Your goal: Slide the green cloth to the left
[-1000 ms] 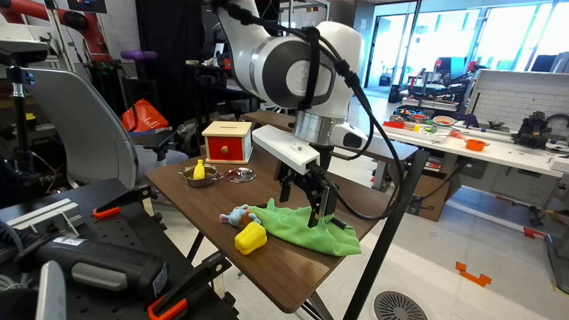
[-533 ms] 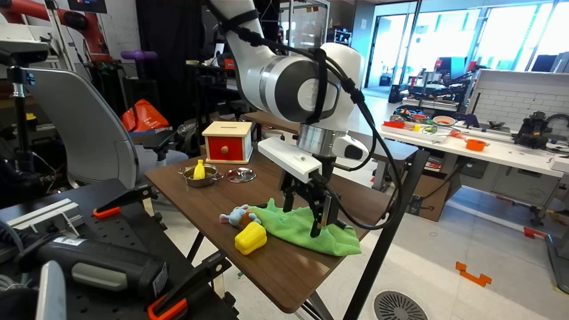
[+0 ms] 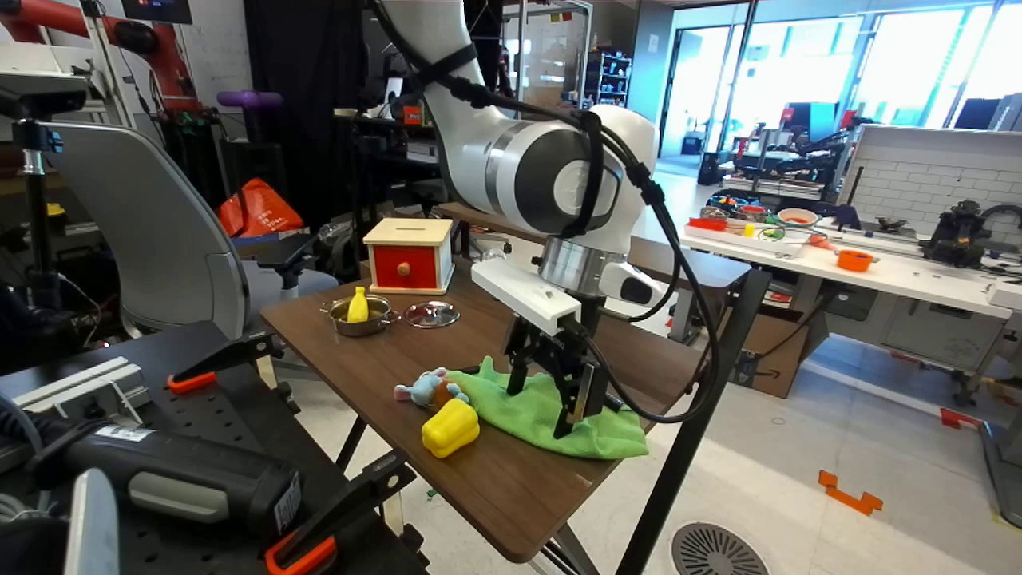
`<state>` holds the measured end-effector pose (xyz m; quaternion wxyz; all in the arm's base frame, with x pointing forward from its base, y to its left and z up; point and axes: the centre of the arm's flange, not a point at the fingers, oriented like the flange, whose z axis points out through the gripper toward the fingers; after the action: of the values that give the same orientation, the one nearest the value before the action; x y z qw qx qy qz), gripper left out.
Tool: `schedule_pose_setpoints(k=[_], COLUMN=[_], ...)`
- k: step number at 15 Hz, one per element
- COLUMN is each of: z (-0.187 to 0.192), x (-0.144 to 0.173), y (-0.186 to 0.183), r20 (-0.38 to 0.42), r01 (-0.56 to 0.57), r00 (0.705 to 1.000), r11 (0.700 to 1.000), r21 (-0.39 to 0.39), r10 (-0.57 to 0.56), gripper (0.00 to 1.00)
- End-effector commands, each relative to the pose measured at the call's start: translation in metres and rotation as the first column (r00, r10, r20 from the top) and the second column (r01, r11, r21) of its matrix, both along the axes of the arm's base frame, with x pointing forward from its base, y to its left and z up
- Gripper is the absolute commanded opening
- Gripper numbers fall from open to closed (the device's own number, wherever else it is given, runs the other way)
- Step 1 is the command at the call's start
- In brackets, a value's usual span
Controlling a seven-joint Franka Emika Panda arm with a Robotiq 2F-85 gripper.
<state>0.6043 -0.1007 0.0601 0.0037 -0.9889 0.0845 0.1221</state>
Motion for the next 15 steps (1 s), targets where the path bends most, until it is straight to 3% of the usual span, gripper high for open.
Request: schedule_pose_setpoints(k=[1, 9, 15], z=[-0.010, -0.021, -0.029], x=[0.025, 0.074, 0.107], y=[0.005, 0.031, 0.069], r20=[-0.036, -0.060, -0.036], r01=[0.005, 0.028, -0.022], r00=[0.999, 0.998, 0.999], r11=[1.000, 0.999, 0.997], r21=[-0.021, -0.038, -0.068], r10=[-0.005, -0.031, 0.019], gripper=[1.00, 1.00, 1.00])
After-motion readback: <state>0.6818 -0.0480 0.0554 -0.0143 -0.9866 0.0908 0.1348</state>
